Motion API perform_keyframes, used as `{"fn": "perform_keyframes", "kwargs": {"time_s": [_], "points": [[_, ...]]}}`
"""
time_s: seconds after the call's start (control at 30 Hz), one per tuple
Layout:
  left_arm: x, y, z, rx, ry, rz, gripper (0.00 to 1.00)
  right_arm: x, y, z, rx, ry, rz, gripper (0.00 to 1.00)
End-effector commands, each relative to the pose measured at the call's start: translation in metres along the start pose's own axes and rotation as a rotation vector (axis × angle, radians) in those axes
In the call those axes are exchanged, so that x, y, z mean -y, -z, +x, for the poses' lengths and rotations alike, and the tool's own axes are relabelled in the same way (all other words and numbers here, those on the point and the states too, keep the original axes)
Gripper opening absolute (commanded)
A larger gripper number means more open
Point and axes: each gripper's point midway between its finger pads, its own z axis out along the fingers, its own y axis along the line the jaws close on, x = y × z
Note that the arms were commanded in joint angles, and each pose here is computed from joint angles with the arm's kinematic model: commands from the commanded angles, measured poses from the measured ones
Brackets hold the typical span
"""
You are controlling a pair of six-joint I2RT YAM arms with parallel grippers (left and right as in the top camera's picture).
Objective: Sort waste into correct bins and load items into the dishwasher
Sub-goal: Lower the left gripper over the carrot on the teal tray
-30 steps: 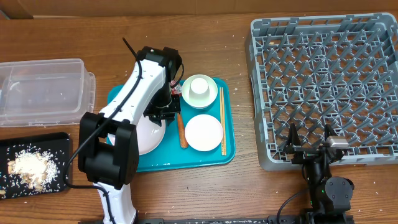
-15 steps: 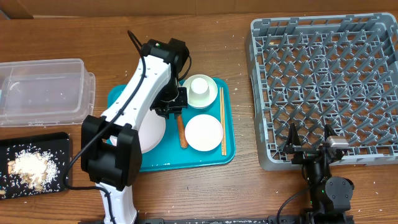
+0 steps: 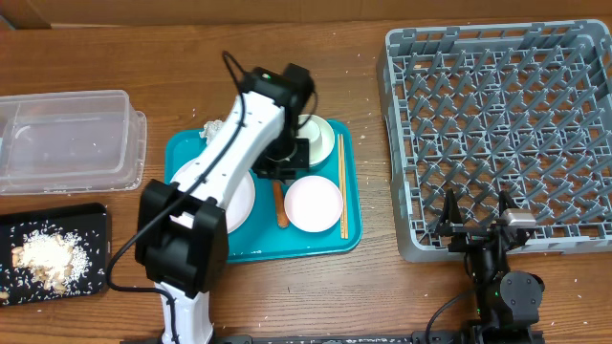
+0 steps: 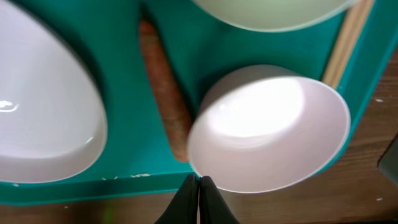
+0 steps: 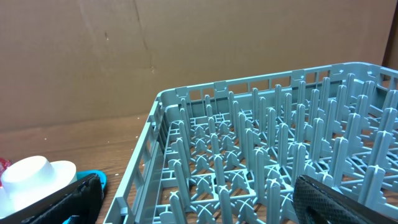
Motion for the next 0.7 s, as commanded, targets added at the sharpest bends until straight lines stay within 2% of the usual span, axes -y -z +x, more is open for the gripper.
{"fn": "perform_keyframes", "kwargs": {"time_s": [0.0,0.23,0.37,0.43,0.47,0.5,0.6,0.67], "points": [[0.022,0.001,0.000,0.028,-0.057,0.020,0.04,0.001,0.000,0.002,0.003,0.003,0.001,1.00],[0.031,0.000,0.001,0.041,-0.061,0.021,0.11,0.001,0.000,0.002,0.003,0.003,0.001,1.00],[0.033,0.000,-0.003,0.059,-0.062,0.029,0.27,0.001,0.000,0.002,0.003,0.003,0.001,1.00],[0.032,0.000,-0.004,0.060,-0.060,0.030,0.26,0.001,0.000,0.002,0.003,0.003,0.001,1.00],[0.032,0.001,-0.004,0.060,-0.060,0.030,0.19,0.001,0.000,0.002,0.003,0.003,0.001,1.00],[0.032,0.001,-0.004,0.059,-0.060,0.029,0.18,0.001,0.000,0.002,0.003,0.003,0.001,1.00],[0.032,0.001,-0.004,0.060,-0.060,0.030,0.20,0.001,0.000,0.002,0.003,0.003,0.001,1.00],[0.032,0.001,-0.003,0.056,-0.060,0.028,0.26,0.001,0.000,0.002,0.003,0.003,0.001,1.00]]}}
